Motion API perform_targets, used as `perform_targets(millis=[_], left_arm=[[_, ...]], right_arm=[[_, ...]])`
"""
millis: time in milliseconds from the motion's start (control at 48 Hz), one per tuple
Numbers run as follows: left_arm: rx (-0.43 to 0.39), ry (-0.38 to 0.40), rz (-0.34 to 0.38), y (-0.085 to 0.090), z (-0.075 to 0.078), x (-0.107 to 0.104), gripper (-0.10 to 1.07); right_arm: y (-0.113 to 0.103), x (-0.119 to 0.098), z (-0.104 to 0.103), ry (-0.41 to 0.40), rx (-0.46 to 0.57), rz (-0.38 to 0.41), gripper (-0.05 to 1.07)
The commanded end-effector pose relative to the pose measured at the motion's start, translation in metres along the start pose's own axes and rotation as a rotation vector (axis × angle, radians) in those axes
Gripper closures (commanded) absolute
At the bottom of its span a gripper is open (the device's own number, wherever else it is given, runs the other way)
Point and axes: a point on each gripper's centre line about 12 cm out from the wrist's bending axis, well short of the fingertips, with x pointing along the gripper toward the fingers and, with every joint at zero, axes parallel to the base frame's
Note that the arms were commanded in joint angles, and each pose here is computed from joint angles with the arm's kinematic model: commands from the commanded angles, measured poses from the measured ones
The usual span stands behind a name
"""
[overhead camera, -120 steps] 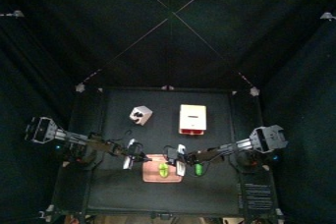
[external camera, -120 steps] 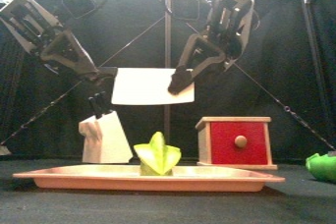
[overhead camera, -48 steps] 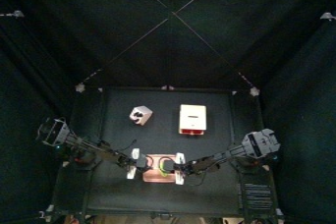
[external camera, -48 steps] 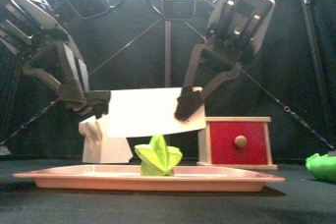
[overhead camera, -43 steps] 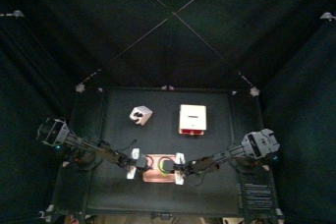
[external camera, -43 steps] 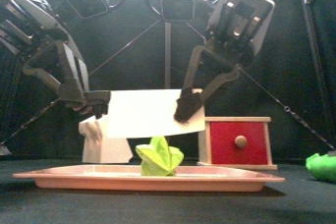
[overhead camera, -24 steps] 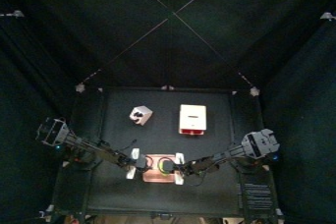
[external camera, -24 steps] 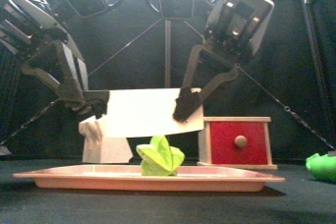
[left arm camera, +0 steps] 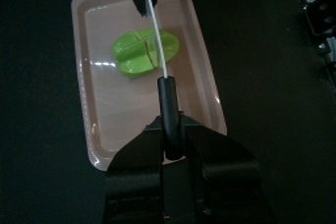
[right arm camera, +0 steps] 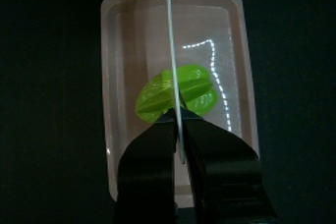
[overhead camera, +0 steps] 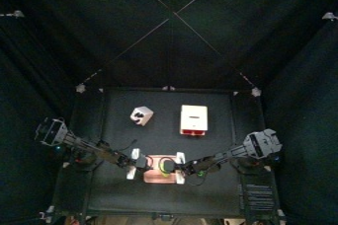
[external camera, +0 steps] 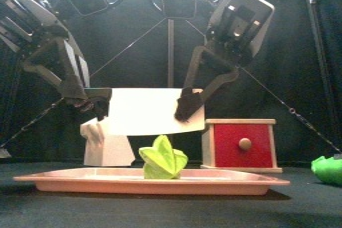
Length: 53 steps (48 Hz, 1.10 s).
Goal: Cut starfruit
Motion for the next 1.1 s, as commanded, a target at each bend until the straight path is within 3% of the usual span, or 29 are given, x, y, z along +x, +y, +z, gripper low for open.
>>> perform_targets(millis=[0, 312, 1083], left_arm=[[0.005, -0.03, -0.012, -0.002, 0.007, -0.002, 0.6], [-0.002, -0.042, -0.014, 0.0, 0.008, -0.001, 0.6], [-0.021, -0.043, -0.023, 0.006, -0.005, 0.002, 0.6]], right_arm=[[-0.01, -0.013, 0.014, -0.045, 0.019, -0.008, 0.75], [-0.018, -0.013, 0.016, -0.051, 0.023, -0.022, 0.75], [-0.023, 0.005, -0.004, -0.013, 0.061, 0.001, 0.75]])
